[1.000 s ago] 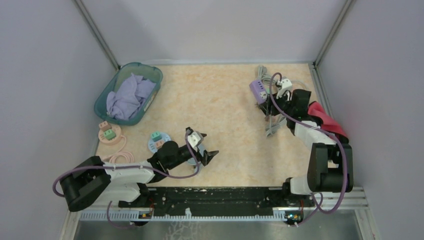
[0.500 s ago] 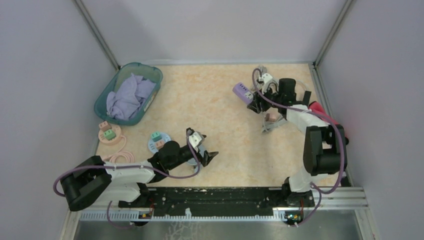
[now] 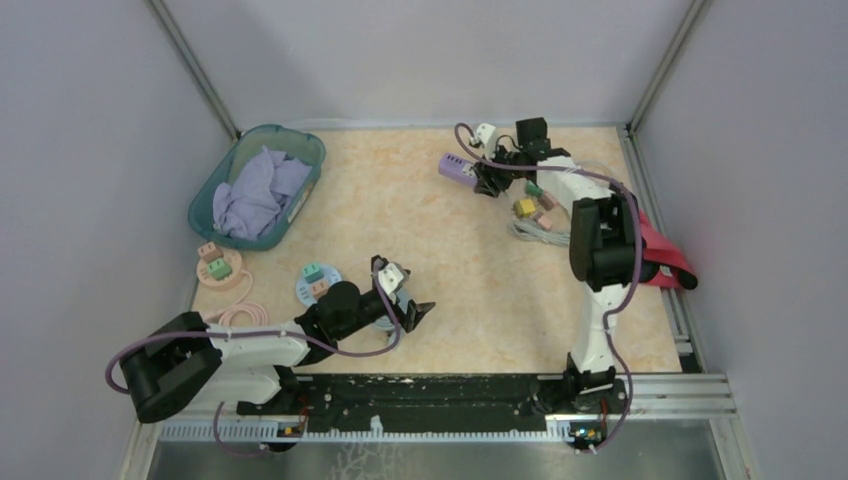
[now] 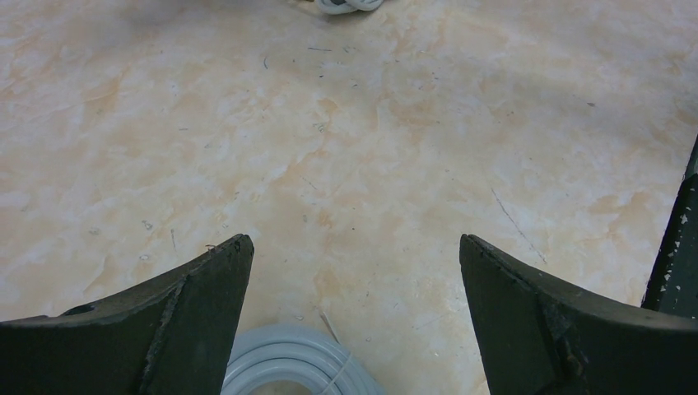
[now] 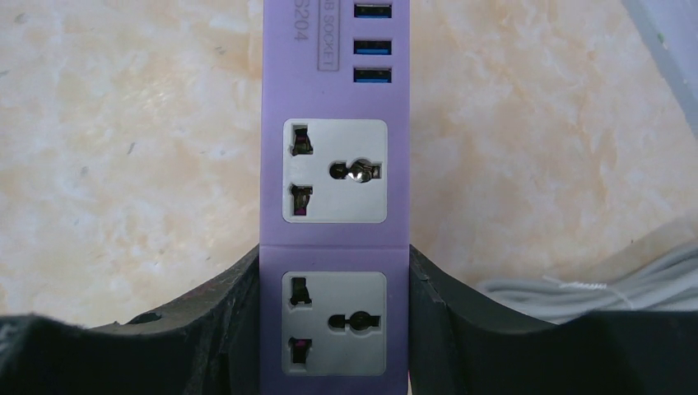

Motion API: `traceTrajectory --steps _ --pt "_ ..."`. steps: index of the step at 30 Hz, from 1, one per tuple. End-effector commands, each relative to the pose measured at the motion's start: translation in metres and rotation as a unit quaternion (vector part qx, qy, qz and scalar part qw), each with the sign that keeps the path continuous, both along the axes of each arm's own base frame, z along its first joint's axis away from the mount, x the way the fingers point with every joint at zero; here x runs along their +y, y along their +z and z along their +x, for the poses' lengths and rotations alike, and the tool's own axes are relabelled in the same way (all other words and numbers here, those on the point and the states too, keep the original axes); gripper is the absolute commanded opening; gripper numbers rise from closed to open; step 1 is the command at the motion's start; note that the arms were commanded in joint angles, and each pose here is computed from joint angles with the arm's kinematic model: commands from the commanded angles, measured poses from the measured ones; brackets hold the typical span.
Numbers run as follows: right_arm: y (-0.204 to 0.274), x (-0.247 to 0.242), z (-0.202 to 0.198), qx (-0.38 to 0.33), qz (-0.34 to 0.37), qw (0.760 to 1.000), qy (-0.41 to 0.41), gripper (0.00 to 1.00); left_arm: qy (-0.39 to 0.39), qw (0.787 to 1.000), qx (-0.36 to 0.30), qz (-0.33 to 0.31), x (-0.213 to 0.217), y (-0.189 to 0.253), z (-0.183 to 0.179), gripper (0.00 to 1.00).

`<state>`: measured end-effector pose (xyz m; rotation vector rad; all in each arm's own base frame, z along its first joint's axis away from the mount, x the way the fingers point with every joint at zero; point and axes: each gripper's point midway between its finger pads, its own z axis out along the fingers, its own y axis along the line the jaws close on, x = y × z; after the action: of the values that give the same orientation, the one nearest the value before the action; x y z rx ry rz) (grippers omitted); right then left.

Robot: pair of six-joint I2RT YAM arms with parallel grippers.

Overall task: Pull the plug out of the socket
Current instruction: Place the socket at the center of the board.

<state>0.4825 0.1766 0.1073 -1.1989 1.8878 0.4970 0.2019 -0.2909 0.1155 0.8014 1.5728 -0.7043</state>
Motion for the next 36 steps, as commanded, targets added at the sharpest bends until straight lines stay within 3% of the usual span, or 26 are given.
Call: traceTrajectory --steps 1,11,20,29,36 --pt "0.012 0.012 0.045 -0.051 -0.025 0.998 0.005 0.04 0.007 1.0 -0.008 -0.02 -0.003 0.016 0.005 1.0" --pt "-0.021 0.02 0.106 -0.024 0.003 0.996 -0.092 0.14 0.009 1.0 0.0 -0.024 0.0 0.014 0.002 1.0" --pt "-0.034 0.013 0.108 -0.004 -0.001 0.992 -0.127 0.48 0.008 1.0 0.002 -0.027 0.0 0.016 0.002 1.0" --pt "0.004 0.01 0.101 -0.009 0.011 0.989 -0.147 0.72 -0.009 0.999 0.017 -0.043 -0.006 0.029 -0.005 1.0" --pt "0.055 0.002 0.072 -0.027 0.029 0.988 -0.146 0.76 -0.012 0.996 0.026 -0.084 -0.004 0.05 -0.011 1.0"
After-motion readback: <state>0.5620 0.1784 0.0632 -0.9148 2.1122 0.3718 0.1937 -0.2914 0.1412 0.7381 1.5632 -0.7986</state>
